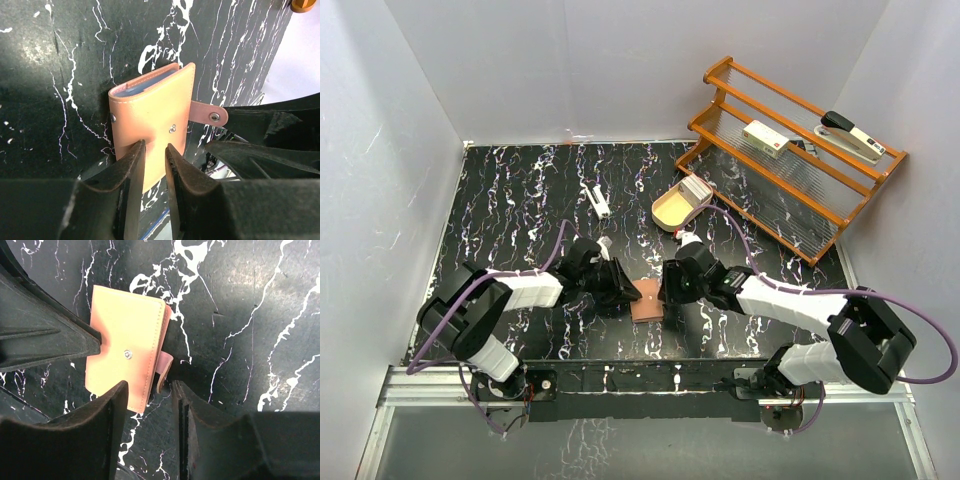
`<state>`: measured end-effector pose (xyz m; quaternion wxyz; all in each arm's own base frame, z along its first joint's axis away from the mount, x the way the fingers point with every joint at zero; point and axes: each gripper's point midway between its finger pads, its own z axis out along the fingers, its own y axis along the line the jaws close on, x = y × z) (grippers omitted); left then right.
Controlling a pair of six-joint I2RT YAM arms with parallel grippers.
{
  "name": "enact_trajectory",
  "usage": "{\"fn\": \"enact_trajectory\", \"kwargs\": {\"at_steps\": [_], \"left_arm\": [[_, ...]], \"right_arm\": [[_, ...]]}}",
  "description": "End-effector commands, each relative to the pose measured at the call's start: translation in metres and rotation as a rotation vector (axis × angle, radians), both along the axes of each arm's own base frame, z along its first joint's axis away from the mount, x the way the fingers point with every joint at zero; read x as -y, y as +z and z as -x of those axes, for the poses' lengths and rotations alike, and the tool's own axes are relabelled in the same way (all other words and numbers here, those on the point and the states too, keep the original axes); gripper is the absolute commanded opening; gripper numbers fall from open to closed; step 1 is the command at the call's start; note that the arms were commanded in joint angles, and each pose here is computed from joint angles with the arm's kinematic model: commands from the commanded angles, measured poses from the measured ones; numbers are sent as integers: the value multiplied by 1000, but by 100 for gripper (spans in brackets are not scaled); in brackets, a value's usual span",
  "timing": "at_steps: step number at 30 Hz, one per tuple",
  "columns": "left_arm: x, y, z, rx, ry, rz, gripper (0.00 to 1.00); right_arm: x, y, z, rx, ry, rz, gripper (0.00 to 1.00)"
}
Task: Put the credit cards into the card holder
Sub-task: Close the card holder at the center of the board.
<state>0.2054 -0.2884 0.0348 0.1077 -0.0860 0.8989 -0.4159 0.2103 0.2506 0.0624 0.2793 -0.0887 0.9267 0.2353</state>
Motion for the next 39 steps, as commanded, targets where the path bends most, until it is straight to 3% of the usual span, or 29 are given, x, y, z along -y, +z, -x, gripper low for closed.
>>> {"fn": "enact_trajectory", "kwargs": {"at_steps": [1, 15, 28, 39], "left_arm": [[-5, -14, 3, -23, -20, -72, 21], [-7, -20, 5, -40, -23, -90, 21], [-2, -17, 10, -54, -4, -20, 21], [-3, -19, 11, -64, -4, -29, 20]], "right_arm": [[-8, 7, -6, 19, -21, -69, 40], [-20, 7, -6, 15, 27, -109, 43], [-34, 4, -7, 6, 66, -153, 40], [-33, -3, -7, -1, 58, -147, 25]]}}
